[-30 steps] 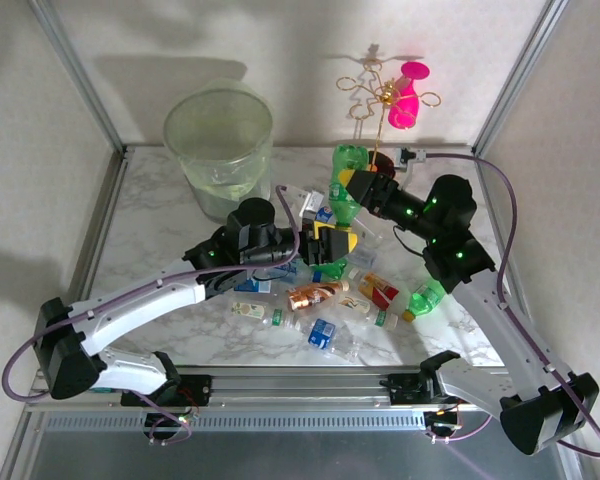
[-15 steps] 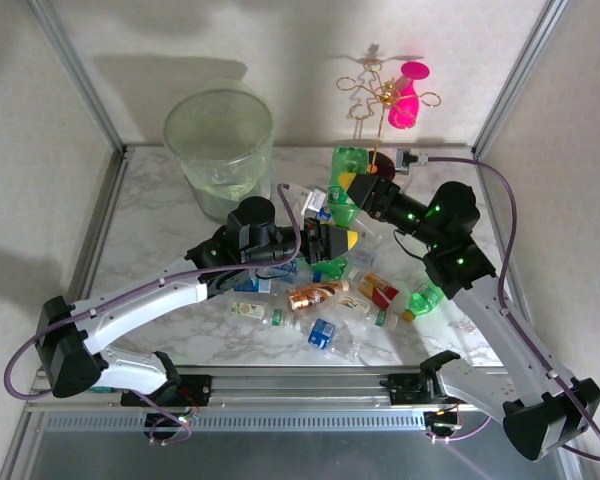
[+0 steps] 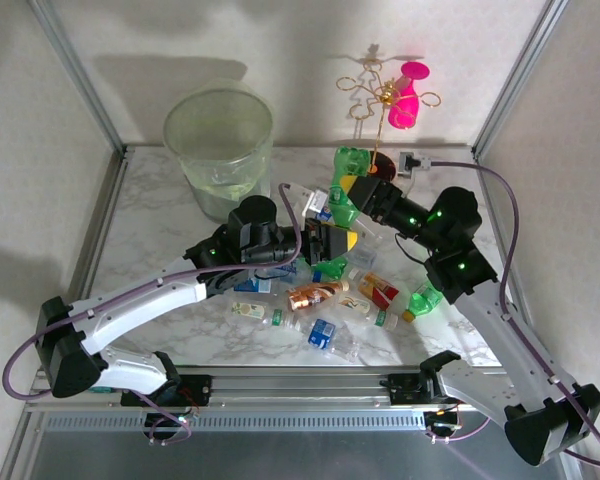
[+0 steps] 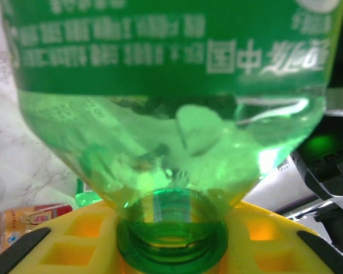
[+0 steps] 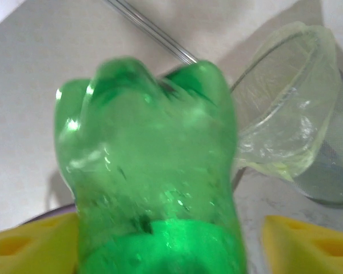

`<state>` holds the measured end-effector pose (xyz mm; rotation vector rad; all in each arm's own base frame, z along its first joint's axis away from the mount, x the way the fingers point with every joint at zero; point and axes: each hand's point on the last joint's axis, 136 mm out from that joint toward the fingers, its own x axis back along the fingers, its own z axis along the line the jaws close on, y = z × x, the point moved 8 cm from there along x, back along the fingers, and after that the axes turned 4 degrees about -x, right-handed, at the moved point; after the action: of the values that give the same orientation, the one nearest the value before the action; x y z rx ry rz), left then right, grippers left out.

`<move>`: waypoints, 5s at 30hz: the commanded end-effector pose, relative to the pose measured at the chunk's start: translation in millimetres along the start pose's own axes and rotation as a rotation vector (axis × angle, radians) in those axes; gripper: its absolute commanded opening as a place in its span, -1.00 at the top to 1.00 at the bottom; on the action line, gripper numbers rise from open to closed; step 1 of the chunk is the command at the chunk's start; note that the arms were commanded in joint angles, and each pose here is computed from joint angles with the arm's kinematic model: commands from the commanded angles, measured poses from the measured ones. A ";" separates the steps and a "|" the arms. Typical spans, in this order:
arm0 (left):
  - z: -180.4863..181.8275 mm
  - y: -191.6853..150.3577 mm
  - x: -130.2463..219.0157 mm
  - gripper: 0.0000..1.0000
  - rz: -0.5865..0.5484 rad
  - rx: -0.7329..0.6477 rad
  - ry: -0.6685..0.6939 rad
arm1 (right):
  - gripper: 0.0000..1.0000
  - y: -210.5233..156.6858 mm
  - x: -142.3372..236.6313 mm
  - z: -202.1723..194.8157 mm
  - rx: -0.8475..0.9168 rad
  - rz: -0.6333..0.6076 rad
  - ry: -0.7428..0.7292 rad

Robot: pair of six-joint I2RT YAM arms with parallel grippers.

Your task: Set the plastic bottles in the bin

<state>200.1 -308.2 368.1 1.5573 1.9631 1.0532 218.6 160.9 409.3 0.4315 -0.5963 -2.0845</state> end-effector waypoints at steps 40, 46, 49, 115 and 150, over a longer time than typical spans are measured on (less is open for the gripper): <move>205.6 186.3 93.1 0.89 -0.529 0.764 0.661 | -0.97 16.9 31.5 -13.9 0.205 -0.098 -0.518; 240.3 193.4 84.9 0.89 -0.543 0.834 0.661 | -0.97 14.7 29.7 -19.9 0.203 -0.090 -0.526; 256.5 188.4 82.4 0.89 -0.541 0.879 0.677 | -0.97 13.7 28.8 -22.1 0.204 -0.085 -0.531; 46.6 77.6 109.0 -0.44 -0.428 -0.020 0.581 | -0.97 -41.8 138.4 -179.0 -0.345 -0.220 -1.513; 57.5 14.1 73.3 -0.41 -0.135 0.063 0.426 | -0.17 -75.7 173.9 -262.2 -0.412 -0.257 -1.636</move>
<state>234.0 -219.0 335.6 1.3057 2.3938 1.3726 210.1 -7.1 118.7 -1.6420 -0.8627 -2.3118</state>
